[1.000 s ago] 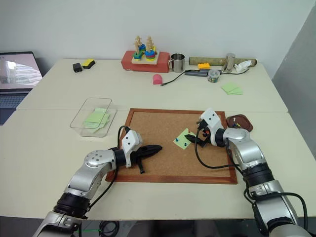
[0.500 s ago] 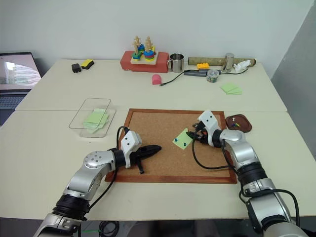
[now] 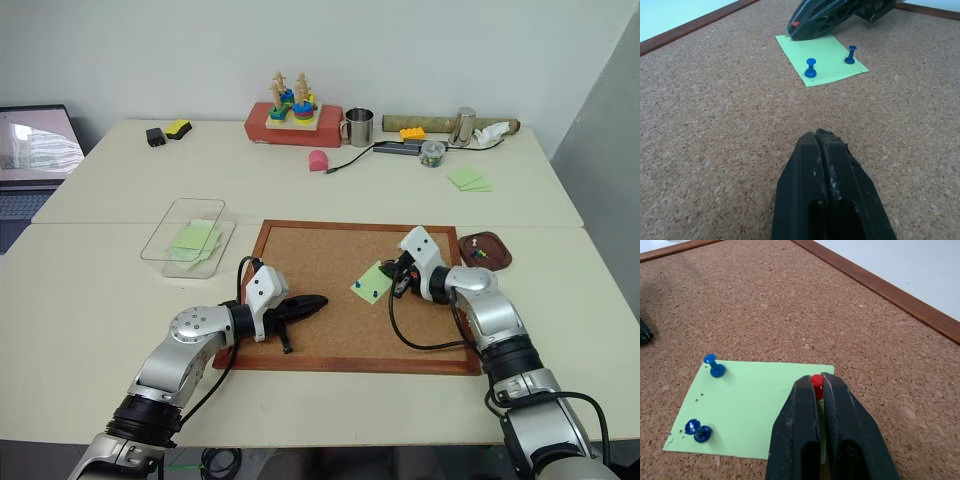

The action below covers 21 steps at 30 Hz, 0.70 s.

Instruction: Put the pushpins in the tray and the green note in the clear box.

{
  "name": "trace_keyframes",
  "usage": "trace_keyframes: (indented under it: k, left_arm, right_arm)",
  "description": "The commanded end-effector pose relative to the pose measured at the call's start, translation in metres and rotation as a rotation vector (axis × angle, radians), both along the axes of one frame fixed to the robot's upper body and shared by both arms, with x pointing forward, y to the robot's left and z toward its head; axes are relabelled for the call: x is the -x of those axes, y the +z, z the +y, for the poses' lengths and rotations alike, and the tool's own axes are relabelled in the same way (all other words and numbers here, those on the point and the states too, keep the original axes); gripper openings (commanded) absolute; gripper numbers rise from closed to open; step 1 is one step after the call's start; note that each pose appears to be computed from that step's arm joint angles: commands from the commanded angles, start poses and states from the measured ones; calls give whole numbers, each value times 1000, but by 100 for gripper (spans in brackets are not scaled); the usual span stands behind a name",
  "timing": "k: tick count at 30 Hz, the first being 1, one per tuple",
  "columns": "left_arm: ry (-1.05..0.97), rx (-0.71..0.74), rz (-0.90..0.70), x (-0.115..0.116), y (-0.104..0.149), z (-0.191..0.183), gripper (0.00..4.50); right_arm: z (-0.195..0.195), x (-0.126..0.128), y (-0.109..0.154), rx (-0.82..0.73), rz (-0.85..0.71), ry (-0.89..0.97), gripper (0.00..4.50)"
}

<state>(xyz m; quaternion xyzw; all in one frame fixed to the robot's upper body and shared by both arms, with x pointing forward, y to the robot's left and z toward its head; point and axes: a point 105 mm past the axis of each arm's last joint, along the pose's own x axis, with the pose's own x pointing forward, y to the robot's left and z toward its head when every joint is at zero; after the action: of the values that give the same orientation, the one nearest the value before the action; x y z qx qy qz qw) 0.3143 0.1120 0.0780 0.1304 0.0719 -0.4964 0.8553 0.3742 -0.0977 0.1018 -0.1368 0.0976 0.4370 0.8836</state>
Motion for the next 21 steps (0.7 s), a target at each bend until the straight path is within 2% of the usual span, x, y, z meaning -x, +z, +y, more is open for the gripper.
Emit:
trace_keyframes:
  k: [1,8,16,19,21]
  left_arm:
    - [-8,-63,99,10,-29,2,0]
    - [-16,-69,103,11,-31,1,0]
    - [-20,-74,108,12,-33,0,0]
    - [-19,-73,108,12,-33,-1,0]
    - [-14,-75,105,12,-33,0,0]
  right_arm:
    - [0,2,32,-68,-86,8,1]
    - [0,4,45,-176,-37,-11,1]
    - [-3,7,52,-227,-14,-24,1]
    - [-9,6,60,-236,-39,-45,1]
    - [-29,1,69,-203,-98,-118,1]
